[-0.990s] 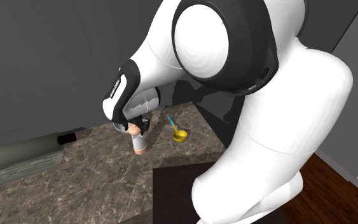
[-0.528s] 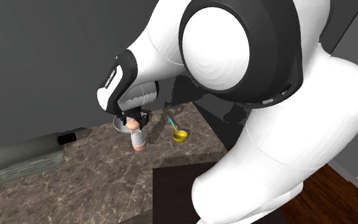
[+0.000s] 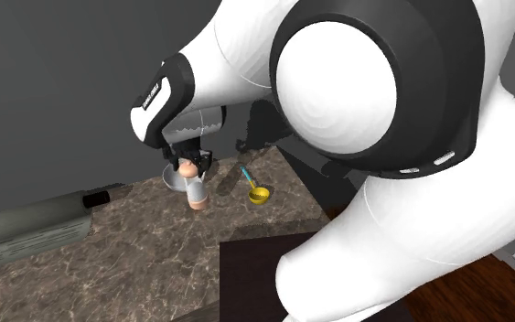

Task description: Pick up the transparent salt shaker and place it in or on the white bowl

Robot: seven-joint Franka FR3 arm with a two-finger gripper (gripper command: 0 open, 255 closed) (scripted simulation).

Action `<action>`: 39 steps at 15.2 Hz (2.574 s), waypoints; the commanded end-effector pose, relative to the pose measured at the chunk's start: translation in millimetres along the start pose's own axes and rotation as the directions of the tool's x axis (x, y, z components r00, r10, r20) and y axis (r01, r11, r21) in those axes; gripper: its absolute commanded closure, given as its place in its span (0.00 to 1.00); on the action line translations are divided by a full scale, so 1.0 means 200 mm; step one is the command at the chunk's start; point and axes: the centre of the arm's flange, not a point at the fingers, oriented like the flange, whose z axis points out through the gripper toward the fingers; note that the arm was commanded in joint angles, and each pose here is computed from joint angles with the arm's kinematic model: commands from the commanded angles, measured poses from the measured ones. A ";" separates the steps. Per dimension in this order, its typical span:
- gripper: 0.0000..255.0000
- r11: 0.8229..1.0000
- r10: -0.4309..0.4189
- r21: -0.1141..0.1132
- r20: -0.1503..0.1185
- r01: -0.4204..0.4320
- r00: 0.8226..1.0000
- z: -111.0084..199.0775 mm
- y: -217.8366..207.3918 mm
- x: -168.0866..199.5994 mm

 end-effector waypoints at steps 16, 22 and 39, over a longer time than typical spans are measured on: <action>1.00 1.000 0.000 0.000 0.000 0.000 1.000 -0.32 -0.47 0.45; 1.00 1.000 0.000 0.000 0.000 0.000 1.000 -0.41 -0.74 0.73; 1.00 1.000 0.000 0.000 0.000 0.000 1.000 -0.01 -0.72 0.79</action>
